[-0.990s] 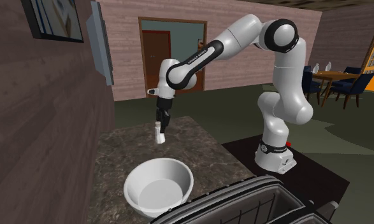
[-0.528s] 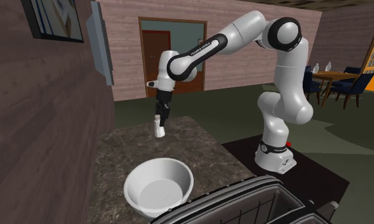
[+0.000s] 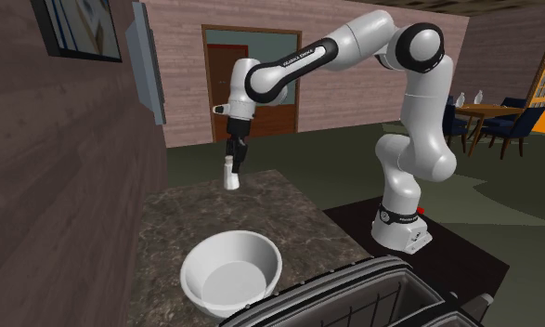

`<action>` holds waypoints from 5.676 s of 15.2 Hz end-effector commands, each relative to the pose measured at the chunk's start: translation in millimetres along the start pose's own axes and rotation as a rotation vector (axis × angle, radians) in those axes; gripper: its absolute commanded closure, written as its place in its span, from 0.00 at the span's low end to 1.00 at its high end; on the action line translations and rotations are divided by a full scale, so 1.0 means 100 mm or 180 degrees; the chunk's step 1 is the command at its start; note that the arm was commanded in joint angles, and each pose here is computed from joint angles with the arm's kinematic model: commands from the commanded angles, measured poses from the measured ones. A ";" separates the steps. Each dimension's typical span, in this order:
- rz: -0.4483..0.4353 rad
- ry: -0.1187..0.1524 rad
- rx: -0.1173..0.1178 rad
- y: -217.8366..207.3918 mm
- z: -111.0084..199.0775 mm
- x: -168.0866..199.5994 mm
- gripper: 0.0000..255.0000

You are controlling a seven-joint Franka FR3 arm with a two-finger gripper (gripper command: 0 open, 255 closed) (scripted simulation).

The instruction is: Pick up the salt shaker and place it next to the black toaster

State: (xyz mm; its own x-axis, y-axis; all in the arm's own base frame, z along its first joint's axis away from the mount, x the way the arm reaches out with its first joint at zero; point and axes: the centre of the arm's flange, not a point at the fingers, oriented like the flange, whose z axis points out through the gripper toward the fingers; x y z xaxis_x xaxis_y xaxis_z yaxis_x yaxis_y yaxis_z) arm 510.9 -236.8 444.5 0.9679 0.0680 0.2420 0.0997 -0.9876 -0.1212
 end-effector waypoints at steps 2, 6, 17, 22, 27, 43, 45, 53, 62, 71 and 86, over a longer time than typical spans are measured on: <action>0.0000 -0.0001 0.0000 -0.01 -0.16 0.04 1.00; 0.0000 -0.0001 0.0000 -0.03 -0.36 0.09 1.00; 0.0000 -0.0001 0.0000 -0.11 -0.92 0.23 1.00; 0.0000 -0.0001 0.0000 -0.14 -1.18 0.29 1.00; 0.0000 -0.0001 0.0000 -0.17 -1.43 0.36 1.00; 0.0000 -0.0001 0.0000 -1.23 -1.75 0.15 1.00; 0.0000 -0.0001 0.0000 -1.48 -1.74 0.08 1.00; 0.0000 -0.0001 0.0000 -2.49 -1.69 -0.22 1.00; 0.0000 -0.0001 0.0000 -3.63 -1.63 -0.55 1.00; 0.0000 -0.0001 0.0000 -4.77 -1.57 -0.89 1.00; 0.0000 -0.0001 0.0000 -6.67 -1.47 -1.45 1.00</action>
State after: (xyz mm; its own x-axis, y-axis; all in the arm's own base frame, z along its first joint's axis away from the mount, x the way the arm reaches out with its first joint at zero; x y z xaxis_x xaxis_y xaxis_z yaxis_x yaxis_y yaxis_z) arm 274.7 379.9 630.3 0.9678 0.0698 0.2417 0.1011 -0.9877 -0.1197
